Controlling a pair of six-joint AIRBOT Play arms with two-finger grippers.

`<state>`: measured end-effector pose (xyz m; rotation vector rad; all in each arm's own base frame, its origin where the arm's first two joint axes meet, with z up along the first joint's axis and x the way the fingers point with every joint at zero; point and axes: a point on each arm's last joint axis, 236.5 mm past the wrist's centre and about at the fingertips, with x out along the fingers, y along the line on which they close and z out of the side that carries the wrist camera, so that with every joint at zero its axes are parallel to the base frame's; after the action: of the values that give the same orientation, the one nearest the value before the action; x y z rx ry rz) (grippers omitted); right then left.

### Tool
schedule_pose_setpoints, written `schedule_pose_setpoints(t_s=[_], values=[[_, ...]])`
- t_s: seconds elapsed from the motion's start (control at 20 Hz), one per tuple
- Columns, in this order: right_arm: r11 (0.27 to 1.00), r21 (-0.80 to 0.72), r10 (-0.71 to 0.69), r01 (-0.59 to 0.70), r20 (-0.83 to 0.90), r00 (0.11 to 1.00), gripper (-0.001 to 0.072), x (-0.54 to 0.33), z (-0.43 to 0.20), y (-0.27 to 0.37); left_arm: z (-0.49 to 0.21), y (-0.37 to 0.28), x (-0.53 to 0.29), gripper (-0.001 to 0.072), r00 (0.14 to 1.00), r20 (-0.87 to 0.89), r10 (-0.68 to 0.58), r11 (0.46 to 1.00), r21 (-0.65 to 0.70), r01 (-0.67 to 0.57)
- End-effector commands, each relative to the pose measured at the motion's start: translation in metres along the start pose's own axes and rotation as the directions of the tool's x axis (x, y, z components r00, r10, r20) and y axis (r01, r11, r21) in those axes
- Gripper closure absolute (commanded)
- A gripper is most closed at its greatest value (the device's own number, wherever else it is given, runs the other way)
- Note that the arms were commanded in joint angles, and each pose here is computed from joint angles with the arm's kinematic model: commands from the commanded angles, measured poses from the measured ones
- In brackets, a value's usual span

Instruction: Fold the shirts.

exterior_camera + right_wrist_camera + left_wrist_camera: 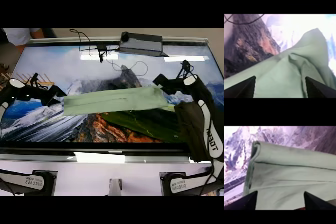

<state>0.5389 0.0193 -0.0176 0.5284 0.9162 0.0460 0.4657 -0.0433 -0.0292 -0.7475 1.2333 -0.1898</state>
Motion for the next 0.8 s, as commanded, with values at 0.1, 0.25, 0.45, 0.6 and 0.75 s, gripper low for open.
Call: schedule_pose_setpoints(t_s=[0.1, 0.25, 0.45, 0.6, 0.75], values=[[0.961, -0.141, -0.263, 0.239, -0.182, 0.948, 0.0012, -0.008, -0.044, -0.063, 0.002, -0.040, -0.038, 0.0045, 0.998, 0.002, -0.056, 0.993, 0.107, 0.056], [0.980, -0.099, -0.198, 0.175, -0.321, 0.926, 0.0012, 0.009, -0.082, -0.057, 0.006, -0.059, -0.063, 0.0045, 0.996, 0.056, -0.074, 0.986, 0.153, 0.064], [0.991, -0.004, -0.124, 0.132, -0.371, 0.920, 0.0016, 0.023, -0.098, -0.046, 0.001, -0.078, -0.088, 0.0114, 0.991, 0.092, -0.094, 0.978, 0.196, 0.075], [0.992, 0.078, -0.057, 0.099, -0.423, 0.905, 0.0107, 0.030, -0.113, -0.035, -0.003, -0.100, -0.098, 0.0113, 0.983, 0.098, -0.158, 0.970, 0.204, 0.136], [0.986, 0.130, -0.038, 0.101, -0.419, 0.907, 0.0688, 0.029, -0.112, -0.031, -0.014, -0.123, -0.093, 0.0113, 0.976, 0.068, -0.209, 0.956, 0.226, 0.189]])
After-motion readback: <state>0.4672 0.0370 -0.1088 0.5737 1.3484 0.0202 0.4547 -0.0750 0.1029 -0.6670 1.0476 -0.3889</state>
